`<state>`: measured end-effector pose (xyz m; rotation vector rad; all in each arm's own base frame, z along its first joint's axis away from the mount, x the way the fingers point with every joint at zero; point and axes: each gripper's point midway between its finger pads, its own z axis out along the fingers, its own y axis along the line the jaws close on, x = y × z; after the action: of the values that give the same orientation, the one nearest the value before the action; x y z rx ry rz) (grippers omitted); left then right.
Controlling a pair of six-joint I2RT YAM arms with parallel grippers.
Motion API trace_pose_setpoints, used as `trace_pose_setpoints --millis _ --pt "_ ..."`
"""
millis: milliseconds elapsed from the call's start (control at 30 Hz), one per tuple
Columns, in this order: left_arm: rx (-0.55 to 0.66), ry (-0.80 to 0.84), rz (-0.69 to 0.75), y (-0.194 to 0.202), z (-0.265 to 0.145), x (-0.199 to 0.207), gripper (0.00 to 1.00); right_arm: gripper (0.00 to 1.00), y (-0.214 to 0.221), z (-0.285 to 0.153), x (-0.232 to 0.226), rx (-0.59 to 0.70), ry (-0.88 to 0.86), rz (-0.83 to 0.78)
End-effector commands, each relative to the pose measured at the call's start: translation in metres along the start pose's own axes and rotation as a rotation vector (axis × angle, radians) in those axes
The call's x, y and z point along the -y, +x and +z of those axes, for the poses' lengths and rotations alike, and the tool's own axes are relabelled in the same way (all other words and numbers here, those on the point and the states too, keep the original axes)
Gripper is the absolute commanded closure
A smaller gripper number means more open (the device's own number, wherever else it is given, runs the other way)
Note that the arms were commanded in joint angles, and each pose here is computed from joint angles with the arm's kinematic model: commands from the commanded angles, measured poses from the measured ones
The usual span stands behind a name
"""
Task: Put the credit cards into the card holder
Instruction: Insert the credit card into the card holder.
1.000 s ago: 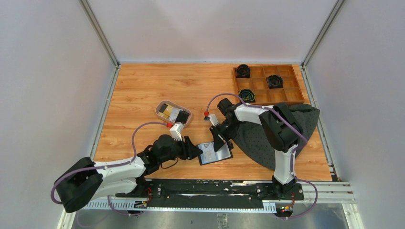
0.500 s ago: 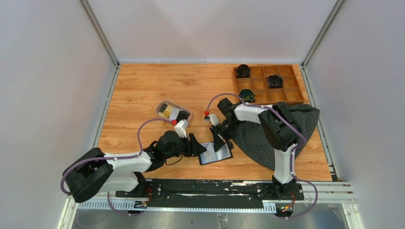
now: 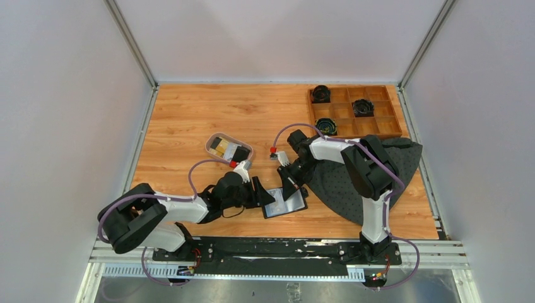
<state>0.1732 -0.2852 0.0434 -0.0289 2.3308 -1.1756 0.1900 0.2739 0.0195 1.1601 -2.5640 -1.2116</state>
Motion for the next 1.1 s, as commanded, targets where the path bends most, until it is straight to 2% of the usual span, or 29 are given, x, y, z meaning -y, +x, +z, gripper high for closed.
trace_pose_setpoints --millis 0,367,567,800,1067 --pt "0.011 0.016 -0.028 -0.005 0.004 0.007 0.52 0.97 0.011 0.003 0.025 -0.045 0.074 0.022" --pt "-0.017 0.015 -0.035 -0.001 0.007 0.006 0.47 0.95 0.009 0.003 0.021 -0.041 0.056 0.016" --pt "-0.007 0.033 0.0 -0.004 0.005 0.01 0.46 0.87 0.0 -0.012 0.017 -0.002 0.065 -0.028" --pt "0.072 0.131 0.12 -0.023 -0.014 0.034 0.46 0.7 -0.012 -0.039 0.005 0.068 0.089 -0.134" --pt "0.211 0.142 0.288 -0.058 -0.046 0.036 0.43 0.69 -0.026 -0.07 -0.034 0.149 0.059 -0.385"
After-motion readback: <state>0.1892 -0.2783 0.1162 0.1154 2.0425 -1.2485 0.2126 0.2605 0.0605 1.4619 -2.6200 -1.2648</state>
